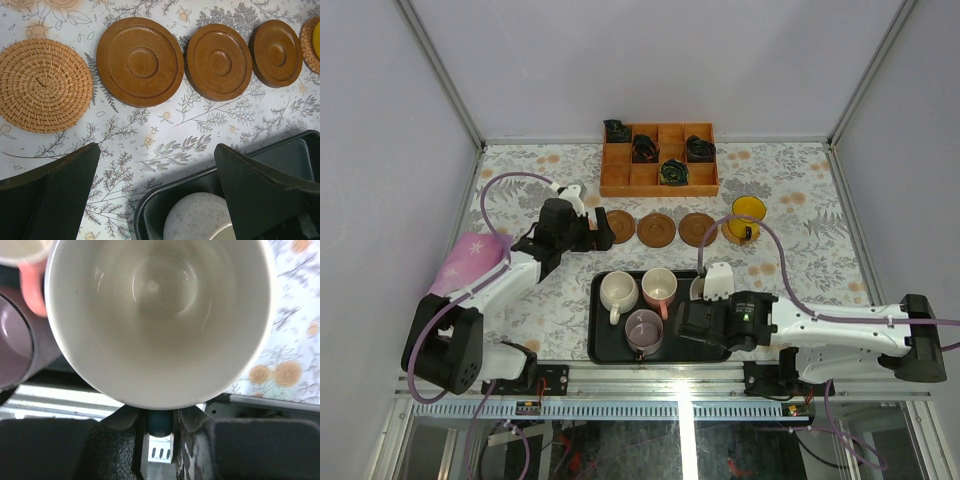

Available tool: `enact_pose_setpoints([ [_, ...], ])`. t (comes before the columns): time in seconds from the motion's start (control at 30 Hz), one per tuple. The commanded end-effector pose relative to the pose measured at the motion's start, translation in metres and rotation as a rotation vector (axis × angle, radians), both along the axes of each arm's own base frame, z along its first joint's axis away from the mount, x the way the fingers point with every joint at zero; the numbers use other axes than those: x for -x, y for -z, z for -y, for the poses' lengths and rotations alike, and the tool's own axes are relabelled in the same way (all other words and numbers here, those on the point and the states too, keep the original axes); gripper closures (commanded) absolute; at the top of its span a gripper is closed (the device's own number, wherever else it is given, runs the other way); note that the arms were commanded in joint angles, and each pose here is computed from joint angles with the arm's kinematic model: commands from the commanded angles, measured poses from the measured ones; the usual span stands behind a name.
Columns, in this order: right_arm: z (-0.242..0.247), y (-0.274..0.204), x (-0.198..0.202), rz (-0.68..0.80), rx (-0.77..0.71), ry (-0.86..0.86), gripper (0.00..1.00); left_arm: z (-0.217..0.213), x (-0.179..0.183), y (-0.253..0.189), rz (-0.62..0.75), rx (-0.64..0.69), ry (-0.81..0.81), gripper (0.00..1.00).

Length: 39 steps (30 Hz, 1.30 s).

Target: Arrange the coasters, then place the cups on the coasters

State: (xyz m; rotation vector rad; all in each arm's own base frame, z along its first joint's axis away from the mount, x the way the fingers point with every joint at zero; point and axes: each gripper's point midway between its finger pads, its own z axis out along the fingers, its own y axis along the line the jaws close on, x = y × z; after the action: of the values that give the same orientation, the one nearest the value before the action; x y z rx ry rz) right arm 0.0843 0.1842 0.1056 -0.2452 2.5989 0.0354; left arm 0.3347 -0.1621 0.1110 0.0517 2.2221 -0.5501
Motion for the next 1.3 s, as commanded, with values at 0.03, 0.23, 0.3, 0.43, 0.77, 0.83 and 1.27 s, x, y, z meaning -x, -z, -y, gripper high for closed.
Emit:
enact_pose_setpoints([
  [0.03,0.030,-0.079,-0.066,0.330,0.050,0.112,1.00,0.004,-0.006,-0.004,0.008,0.002,0.009,0.02],
  [0.23,0.038,-0.112,-0.130,0.411,0.033,0.132,1.00,0.001,-0.007,-0.005,0.011,-0.013,-0.004,0.02],
  [0.3,0.034,-0.113,-0.153,0.417,0.015,0.117,1.00,-0.001,-0.008,-0.006,0.016,-0.019,-0.014,0.02],
  [0.43,0.035,-0.100,-0.197,0.386,0.072,0.082,1.00,-0.003,-0.012,-0.007,0.019,-0.032,-0.032,0.02],
  [0.77,0.020,-0.071,-0.269,0.357,-0.024,0.051,1.00,-0.003,-0.029,-0.009,0.037,-0.022,-0.079,0.02],
  [0.83,0.015,-0.067,-0.278,0.351,-0.041,0.033,1.00,-0.003,-0.031,-0.009,0.037,-0.022,-0.082,0.02],
  [1.27,0.000,-0.024,-0.298,0.223,-0.070,-0.033,1.00,-0.010,-0.025,0.005,0.003,-0.063,-0.089,0.01],
])
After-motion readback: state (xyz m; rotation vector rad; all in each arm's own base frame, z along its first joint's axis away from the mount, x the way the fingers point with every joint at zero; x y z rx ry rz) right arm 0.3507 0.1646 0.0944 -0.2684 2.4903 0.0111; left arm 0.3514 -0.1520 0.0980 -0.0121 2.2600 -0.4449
